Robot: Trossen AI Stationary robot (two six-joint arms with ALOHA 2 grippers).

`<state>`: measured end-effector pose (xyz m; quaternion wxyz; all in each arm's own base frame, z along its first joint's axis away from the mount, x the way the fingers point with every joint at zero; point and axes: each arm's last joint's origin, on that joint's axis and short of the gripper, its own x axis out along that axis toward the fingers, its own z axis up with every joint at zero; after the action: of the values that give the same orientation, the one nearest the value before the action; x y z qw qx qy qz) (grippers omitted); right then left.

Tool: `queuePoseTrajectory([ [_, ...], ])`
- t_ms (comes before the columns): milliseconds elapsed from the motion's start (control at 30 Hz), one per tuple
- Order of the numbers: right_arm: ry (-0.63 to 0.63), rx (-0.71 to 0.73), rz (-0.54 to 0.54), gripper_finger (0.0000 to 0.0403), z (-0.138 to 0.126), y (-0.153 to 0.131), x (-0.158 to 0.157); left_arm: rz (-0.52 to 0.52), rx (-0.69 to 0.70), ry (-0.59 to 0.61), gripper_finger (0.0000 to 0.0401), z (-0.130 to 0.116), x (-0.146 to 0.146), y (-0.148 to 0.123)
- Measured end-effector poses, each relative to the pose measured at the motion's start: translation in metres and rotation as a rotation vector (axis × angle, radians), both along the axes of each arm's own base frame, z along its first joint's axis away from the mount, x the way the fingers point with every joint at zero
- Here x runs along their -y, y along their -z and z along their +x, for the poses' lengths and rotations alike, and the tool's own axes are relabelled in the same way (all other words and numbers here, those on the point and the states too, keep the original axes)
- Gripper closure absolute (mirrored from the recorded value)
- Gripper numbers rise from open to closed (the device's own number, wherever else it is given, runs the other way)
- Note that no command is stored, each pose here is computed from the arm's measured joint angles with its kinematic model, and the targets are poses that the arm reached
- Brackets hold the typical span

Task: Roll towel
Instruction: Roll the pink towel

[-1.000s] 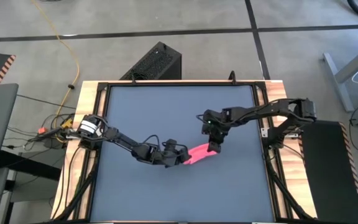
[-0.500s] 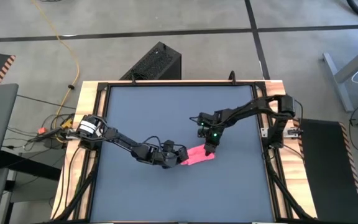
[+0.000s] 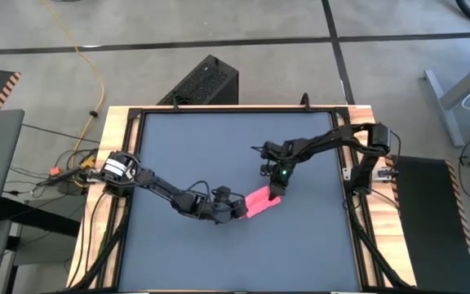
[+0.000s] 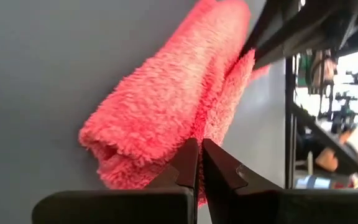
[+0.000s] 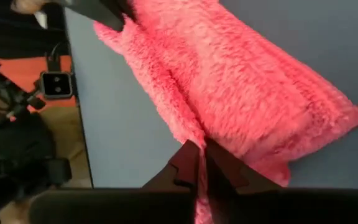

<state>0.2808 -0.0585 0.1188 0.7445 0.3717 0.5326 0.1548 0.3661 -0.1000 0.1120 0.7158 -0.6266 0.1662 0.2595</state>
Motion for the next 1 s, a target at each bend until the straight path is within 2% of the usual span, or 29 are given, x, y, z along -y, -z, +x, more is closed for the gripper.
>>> queuePoseTrajectory([
  [200,-0.008,0.015,-0.064,0.0284,-0.002,-0.006,0.0,0.069,0.047,0.062,0.0388,0.004,0.001,-0.005],
  [367,0.011,-0.009,-0.132,0.0205,-0.003,-0.006,0.002,0.053,0.034,0.034,0.0361,0.003,0.0,-0.003],
  [467,0.008,0.024,-0.164,0.0174,-0.002,-0.011,0.002,0.05,0.019,0.01,0.0356,0.002,-0.001,-0.002],
  [567,0.039,0.087,-0.297,0.0169,0.0,-0.026,0.001,0.053,0.011,0.004,0.0355,0.001,-0.001,-0.001],
  [800,0.09,0.329,-0.582,0.0193,-0.011,-0.089,-0.01,0.021,-0.011,-0.055,0.0356,-0.001,-0.003,0.001],
  [900,0.04,0.419,-0.643,0.0201,-0.018,-0.105,-0.02,0.015,-0.019,-0.065,0.0367,-0.001,-0.003,0.002],
  [1000,-0.074,0.461,-0.682,0.0205,-0.019,-0.108,-0.035,0.011,-0.01,-0.068,0.0391,-0.001,-0.003,0.001],
])
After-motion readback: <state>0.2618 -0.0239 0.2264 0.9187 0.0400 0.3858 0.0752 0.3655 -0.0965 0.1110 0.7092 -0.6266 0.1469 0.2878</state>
